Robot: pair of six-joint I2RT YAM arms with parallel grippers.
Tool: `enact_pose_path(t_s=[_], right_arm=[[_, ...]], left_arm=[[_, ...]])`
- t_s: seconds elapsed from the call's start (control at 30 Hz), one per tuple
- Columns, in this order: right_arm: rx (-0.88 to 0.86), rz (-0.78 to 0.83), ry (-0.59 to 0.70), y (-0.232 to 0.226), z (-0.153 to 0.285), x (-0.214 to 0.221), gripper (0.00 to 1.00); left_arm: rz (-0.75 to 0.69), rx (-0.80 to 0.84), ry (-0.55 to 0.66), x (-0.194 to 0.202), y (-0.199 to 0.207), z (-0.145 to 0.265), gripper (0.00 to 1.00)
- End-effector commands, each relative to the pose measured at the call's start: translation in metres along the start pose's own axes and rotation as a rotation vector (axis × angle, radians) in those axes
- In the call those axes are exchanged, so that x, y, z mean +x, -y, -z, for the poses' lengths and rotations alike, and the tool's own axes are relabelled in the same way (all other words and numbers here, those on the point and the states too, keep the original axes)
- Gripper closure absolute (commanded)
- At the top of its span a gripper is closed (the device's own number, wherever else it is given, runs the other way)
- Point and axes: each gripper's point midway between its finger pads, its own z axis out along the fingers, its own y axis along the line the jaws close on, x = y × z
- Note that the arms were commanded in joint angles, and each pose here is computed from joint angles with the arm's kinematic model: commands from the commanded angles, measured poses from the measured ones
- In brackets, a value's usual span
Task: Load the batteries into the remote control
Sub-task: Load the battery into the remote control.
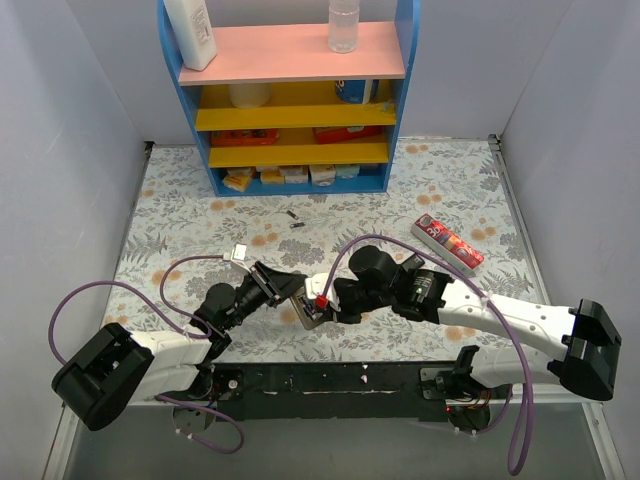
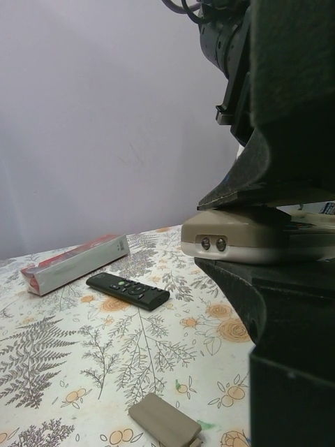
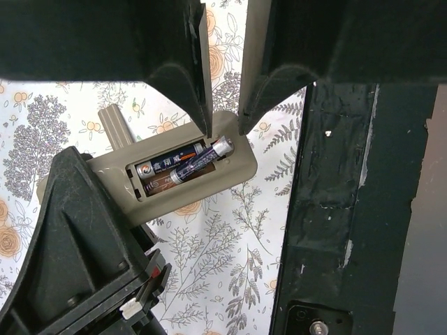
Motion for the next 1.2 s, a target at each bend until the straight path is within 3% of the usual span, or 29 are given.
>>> enact_pose_path(t_s=[0.0,1.17], right_arm=[[0.0,0.038,0.063,0.007,0.001,-0.026,0.72],[0.058,-0.029,0.054,0.029,-0.027,-0.023,0.8]], left_arm=[[-0.003,-0.018,-0.016,0.006,-0.012,0.011,1.0],[0.002,-0.001,-0.029,0.008,-0.007,0.009,1.0]])
